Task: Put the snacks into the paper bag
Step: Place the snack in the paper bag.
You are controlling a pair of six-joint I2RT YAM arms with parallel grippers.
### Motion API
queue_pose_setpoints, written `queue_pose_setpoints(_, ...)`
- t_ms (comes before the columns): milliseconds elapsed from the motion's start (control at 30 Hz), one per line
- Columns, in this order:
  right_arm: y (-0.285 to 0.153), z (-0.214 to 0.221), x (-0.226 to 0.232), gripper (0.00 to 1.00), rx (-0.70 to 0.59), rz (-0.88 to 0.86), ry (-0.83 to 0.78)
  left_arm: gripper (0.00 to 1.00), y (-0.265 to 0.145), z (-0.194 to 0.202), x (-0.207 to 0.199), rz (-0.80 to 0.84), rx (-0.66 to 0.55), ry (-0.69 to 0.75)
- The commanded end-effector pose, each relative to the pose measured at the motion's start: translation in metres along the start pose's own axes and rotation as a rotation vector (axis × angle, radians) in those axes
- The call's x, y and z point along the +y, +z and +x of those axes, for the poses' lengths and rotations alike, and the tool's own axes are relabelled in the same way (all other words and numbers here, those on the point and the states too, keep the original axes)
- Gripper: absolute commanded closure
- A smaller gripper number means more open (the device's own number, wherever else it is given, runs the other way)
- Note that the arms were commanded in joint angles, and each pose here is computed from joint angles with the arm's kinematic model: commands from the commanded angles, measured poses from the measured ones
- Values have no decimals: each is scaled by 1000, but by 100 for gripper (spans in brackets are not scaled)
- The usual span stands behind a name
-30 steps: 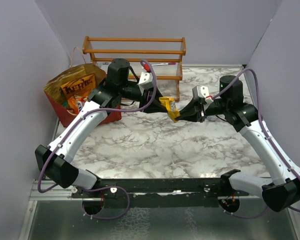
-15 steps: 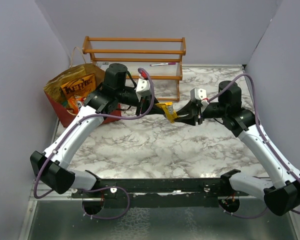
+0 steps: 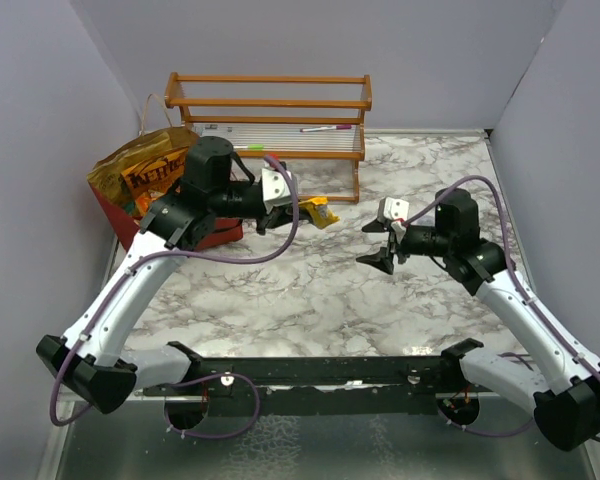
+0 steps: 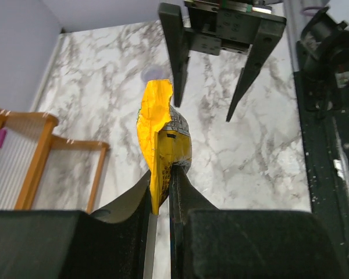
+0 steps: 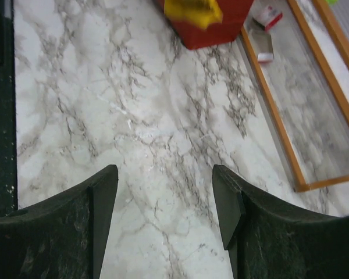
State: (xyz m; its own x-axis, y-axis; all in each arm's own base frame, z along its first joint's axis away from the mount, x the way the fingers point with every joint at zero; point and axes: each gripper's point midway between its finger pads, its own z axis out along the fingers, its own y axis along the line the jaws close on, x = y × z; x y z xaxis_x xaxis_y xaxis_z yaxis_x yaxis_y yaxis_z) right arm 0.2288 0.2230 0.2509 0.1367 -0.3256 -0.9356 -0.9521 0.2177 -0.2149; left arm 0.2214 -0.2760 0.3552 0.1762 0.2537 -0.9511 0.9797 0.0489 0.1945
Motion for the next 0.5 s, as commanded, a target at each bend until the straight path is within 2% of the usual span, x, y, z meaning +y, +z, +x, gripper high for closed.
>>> queue_pose_setpoints(0,-2,24,-13,34,60,105,-25,100,-36,2,24,-203,76,73)
queue_pose_setpoints(200,-10,40,-18,33,101,173,-25,100,-86,-22,50,-395,5,9)
queue_pose_setpoints(300,-16,38,-20,32,91,190,-29,100,-109,-20,62,-513,19,-12)
queue_pose_setpoints(467,-20,36,-19,32,69,185,-19,100,-169,-16,87,-818,82,-46)
